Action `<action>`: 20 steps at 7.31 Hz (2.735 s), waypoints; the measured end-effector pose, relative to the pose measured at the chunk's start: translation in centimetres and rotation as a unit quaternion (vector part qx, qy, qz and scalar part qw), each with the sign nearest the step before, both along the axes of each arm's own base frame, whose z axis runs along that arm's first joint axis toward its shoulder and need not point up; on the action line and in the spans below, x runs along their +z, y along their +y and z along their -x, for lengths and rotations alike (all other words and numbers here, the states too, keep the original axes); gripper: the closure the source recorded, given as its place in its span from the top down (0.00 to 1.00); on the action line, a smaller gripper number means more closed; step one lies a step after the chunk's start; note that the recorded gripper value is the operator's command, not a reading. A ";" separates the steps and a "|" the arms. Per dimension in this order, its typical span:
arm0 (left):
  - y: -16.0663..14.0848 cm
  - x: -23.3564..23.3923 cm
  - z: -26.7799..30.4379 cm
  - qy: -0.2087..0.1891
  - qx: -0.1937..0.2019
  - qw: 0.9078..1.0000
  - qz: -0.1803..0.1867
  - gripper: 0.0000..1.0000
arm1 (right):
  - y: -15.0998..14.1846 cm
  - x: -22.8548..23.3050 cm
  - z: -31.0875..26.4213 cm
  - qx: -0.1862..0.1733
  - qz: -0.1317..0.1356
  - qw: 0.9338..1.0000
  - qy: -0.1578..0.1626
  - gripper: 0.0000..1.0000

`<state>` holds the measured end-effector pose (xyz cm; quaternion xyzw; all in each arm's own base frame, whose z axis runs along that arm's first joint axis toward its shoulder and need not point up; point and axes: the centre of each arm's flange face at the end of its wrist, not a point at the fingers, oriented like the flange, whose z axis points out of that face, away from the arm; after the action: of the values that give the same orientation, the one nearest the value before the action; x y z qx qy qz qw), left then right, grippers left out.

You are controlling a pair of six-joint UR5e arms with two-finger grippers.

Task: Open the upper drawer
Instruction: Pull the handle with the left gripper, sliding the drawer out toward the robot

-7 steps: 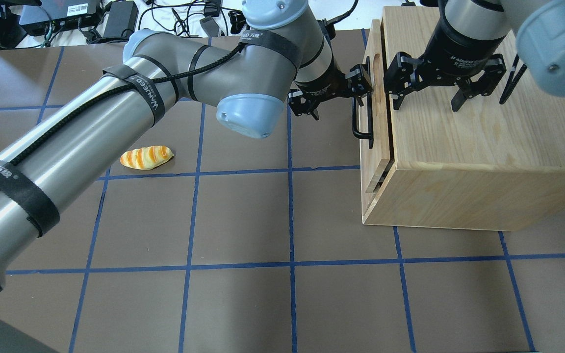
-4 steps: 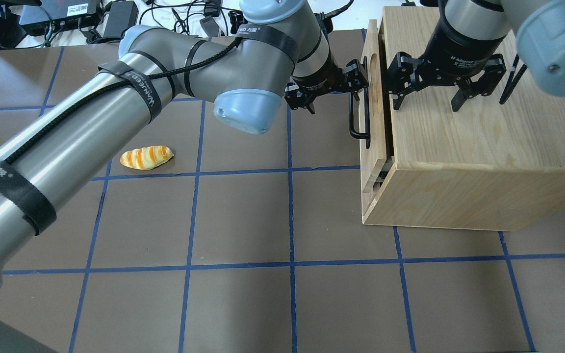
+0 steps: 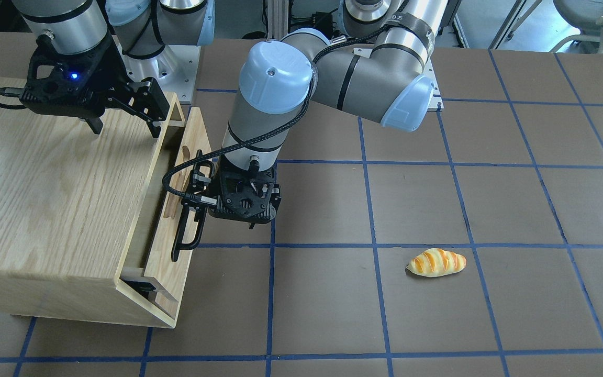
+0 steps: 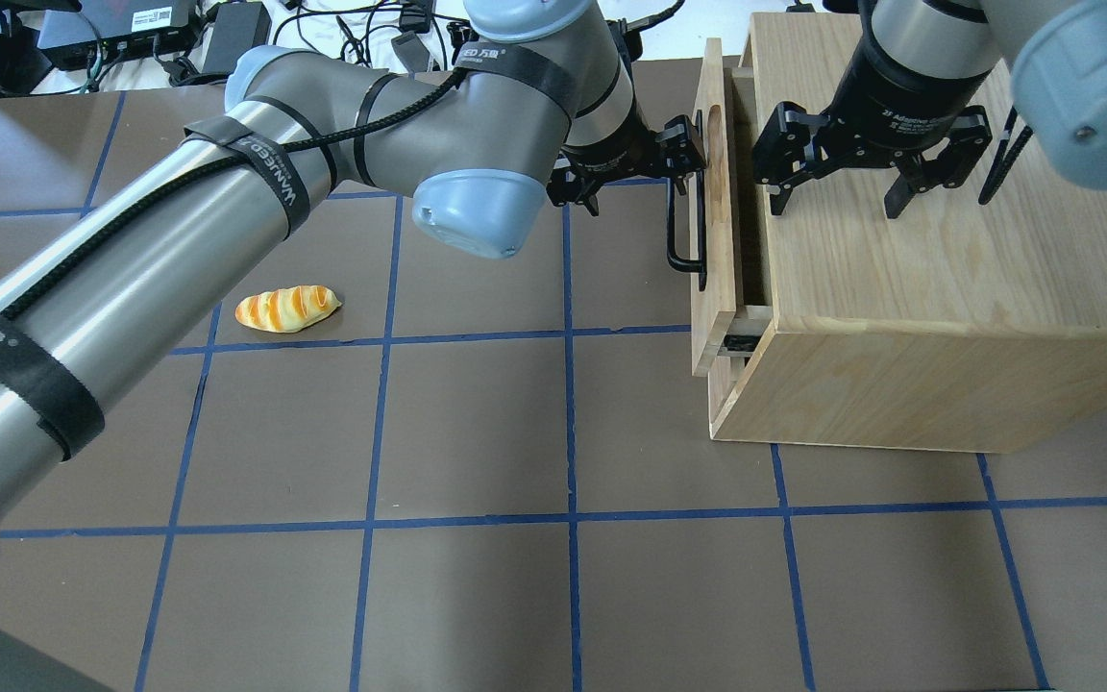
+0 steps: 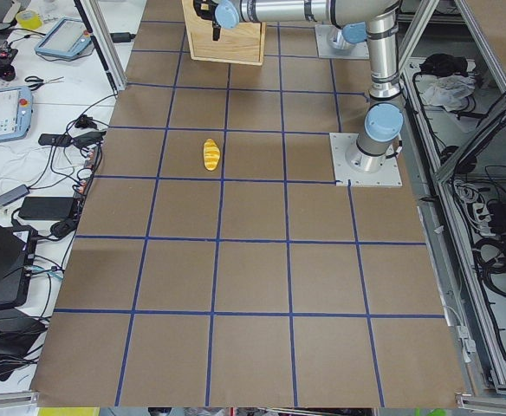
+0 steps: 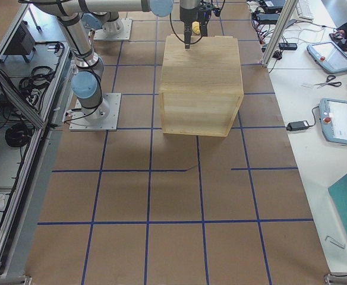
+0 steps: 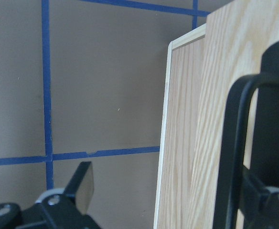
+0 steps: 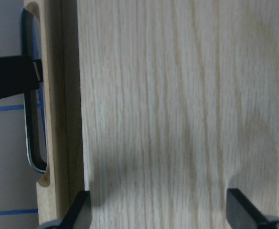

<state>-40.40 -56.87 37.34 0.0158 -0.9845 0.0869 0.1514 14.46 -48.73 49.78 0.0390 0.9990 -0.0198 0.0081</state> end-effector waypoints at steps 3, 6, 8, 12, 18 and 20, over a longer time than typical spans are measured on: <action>-1.1 0.3 -1.8 -0.005 0.003 1.000 0.006 1.00 | 0.0 0.0 0.0 0.000 0.000 1.000 0.000 1.00; -1.9 1.3 -4.1 -0.011 0.001 1.000 0.009 1.00 | 0.0 0.0 0.0 0.000 0.000 1.000 0.000 1.00; -2.4 1.4 -5.2 -0.014 -0.003 1.000 0.011 1.00 | 0.0 0.0 0.0 0.000 0.000 1.000 0.000 1.00; -3.5 1.2 -7.4 -0.036 -0.004 0.999 0.018 1.00 | 0.0 0.0 0.0 0.000 0.000 1.000 0.000 1.00; -5.1 1.4 -10.9 -0.046 0.008 0.999 0.020 1.00 | 0.0 0.0 0.0 0.000 0.000 1.000 0.000 1.00; -5.8 1.6 -12.7 -0.047 0.016 0.999 0.021 1.00 | 0.0 0.0 0.0 0.000 0.000 1.000 0.000 1.00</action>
<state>-27.70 -62.69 38.98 0.0241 -0.9881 0.1110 0.1039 14.45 -48.74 49.79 0.0392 0.9990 -0.0198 0.0084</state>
